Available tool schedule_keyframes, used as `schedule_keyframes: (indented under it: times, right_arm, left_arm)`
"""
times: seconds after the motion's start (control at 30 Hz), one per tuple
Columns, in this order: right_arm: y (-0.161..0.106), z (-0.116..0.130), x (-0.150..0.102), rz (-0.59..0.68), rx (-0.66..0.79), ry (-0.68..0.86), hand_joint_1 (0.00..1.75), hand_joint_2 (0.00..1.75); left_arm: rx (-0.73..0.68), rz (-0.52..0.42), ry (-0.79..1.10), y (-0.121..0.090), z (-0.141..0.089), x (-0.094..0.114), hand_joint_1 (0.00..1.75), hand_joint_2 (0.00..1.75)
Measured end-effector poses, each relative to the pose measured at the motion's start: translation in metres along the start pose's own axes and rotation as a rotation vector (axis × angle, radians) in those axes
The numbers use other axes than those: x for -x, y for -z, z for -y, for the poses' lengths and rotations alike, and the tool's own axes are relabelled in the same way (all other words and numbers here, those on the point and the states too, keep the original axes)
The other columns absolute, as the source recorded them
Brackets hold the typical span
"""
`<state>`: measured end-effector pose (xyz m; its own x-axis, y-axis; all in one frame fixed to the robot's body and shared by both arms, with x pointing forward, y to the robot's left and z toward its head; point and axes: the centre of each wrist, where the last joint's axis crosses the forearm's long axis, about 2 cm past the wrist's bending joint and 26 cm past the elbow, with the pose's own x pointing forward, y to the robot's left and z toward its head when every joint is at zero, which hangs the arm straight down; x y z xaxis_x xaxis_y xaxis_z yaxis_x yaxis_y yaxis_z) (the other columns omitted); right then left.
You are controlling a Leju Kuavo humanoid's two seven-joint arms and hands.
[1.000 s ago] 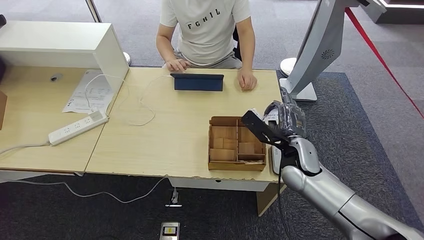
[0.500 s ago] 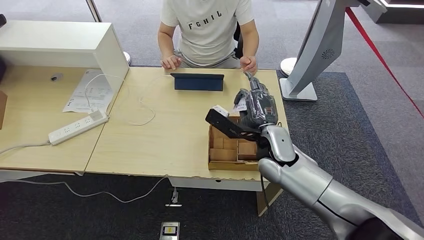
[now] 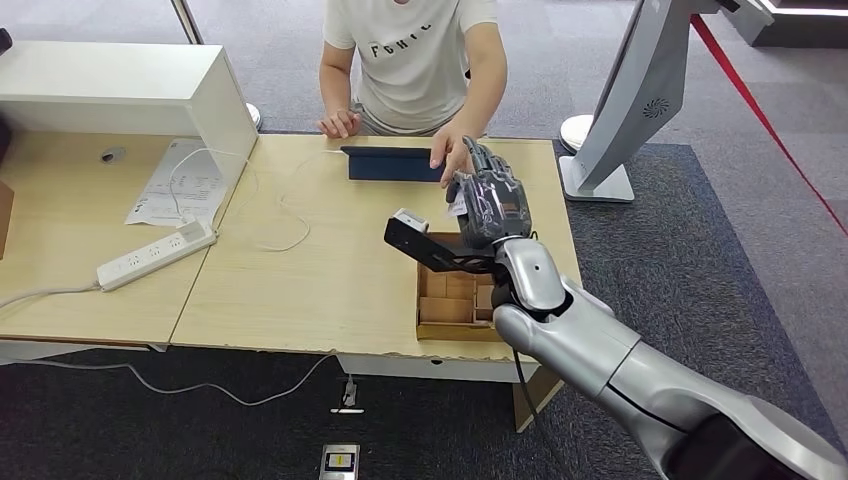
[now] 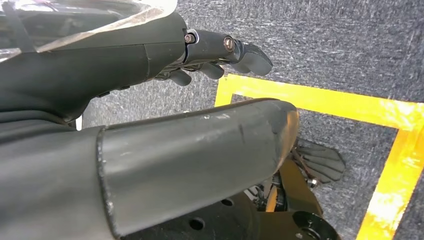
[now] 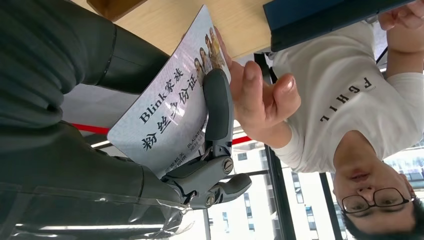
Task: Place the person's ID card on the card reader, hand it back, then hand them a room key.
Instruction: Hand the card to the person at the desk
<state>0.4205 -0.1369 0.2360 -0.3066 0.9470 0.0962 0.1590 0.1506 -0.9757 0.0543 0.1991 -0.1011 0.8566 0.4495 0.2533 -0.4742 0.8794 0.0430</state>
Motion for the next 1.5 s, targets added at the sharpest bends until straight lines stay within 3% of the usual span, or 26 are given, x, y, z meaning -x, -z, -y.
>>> schedule_keyframes:
  times: [0.4, 0.43, 0.47, 0.57, 0.6, 0.93, 1.13, 1.27, 1.4, 1.5]
  right_arm:
    - [0.008, -0.006, -0.013, 0.035, -0.024, 0.069, 1.75, 1.75]
    - [0.008, -0.007, -0.013, 0.032, -0.027, 0.072, 1.69, 1.75]
    - [0.009, -0.007, -0.012, 0.029, -0.030, 0.072, 1.26, 1.75]
    - [0.009, -0.009, -0.010, 0.015, -0.033, 0.065, 0.00, 0.44]
    - [0.009, -0.010, -0.009, 0.010, -0.032, 0.061, 0.00, 0.00]
    - [0.009, -0.015, -0.001, -0.059, -0.053, 0.021, 0.00, 0.00]
    - [0.009, -0.012, 0.013, -0.093, -0.035, 0.139, 0.00, 0.00]
    - [0.001, -0.013, 0.024, -0.087, -0.043, 0.384, 0.00, 1.75]
    - [-0.022, -0.023, 0.036, -0.112, -0.042, 0.695, 0.00, 1.75]
    - [-0.048, -0.030, 0.047, -0.139, 0.009, 0.792, 0.00, 1.75]
  left_arm:
    - [-0.044, -0.017, -0.044, -0.001, 0.001, 0.001, 0.00, 0.00]
    - [-0.048, -0.020, -0.045, -0.001, 0.001, 0.001, 0.00, 0.00]
    - [-0.050, -0.024, -0.047, -0.001, 0.001, 0.001, 0.00, 0.00]
    - [-0.056, -0.036, -0.057, -0.001, 0.001, 0.002, 0.00, 0.00]
    - [-0.058, -0.039, -0.059, -0.001, 0.001, 0.002, 0.00, 0.00]
    - [-0.059, -0.048, -0.054, -0.001, 0.002, 0.002, 0.00, 0.00]
    - [-0.046, -0.039, -0.049, -0.001, 0.002, 0.003, 0.00, 0.00]
    - [-0.044, -0.056, -0.055, -0.001, 0.002, 0.003, 0.00, 0.00]
    - [-0.054, -0.069, -0.075, -0.002, 0.002, 0.004, 0.00, 0.00]
    - [-0.071, -0.068, -0.092, -0.002, 0.002, 0.006, 0.00, 0.00]
